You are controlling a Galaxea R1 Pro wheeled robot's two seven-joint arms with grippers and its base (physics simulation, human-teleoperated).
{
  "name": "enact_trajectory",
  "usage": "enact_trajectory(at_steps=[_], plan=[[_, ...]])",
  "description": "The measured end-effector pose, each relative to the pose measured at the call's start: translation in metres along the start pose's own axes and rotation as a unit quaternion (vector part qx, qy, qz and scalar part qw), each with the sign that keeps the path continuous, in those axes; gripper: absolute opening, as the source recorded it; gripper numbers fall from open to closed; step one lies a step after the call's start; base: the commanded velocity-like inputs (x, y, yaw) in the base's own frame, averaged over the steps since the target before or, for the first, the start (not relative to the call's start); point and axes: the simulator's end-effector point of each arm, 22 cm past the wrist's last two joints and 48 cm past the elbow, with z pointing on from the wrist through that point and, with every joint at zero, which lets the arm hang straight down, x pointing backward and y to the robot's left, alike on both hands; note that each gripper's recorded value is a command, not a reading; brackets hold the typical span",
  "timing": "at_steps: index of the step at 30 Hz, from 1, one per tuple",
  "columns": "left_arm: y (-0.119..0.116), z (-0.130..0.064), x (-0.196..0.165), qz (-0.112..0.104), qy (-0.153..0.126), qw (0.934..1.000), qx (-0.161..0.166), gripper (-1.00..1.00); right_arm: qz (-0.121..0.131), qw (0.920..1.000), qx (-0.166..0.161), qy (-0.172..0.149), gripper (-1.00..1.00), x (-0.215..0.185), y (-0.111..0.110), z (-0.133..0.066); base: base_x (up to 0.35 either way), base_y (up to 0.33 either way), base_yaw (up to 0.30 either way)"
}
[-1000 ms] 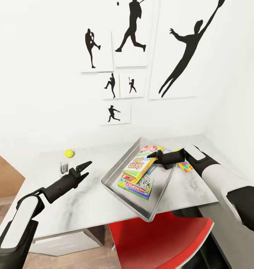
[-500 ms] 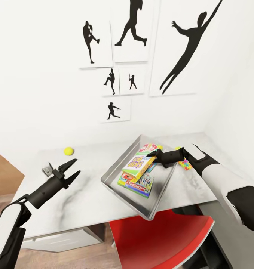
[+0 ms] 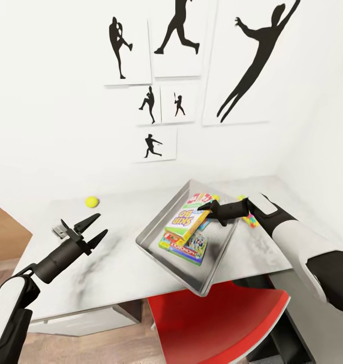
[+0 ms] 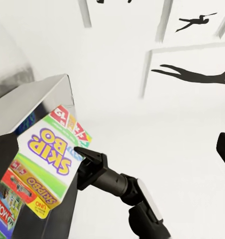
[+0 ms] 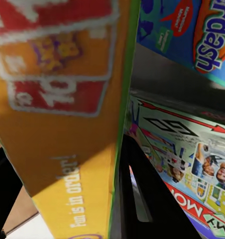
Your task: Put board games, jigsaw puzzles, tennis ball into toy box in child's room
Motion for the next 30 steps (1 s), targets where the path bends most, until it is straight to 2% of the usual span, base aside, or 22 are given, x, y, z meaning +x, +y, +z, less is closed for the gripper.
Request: enact_trajectory(at_steps=[5,15,30], plan=[[0.004,0.000,0.000,-0.003,0.001,1.0000,-0.002,1.00,-0.001,1.0000,-0.001,-0.001,-1.00,-0.004,0.002,0.001,0.000,0.000,0.000],[0.003,-0.004,-0.003,-0.021,0.009,0.9997,0.009,1.00,-0.009,0.9999,-0.006,-0.008,-1.00,-0.018,0.016,-0.002,0.000,0.000,0.000],[0.015,-0.003,-0.002,-0.032,0.012,0.9994,0.002,1.00,-0.006,1.0000,-0.004,-0.006,-1.00,-0.024,0.009,0.005,0.000,0.000,0.000]])
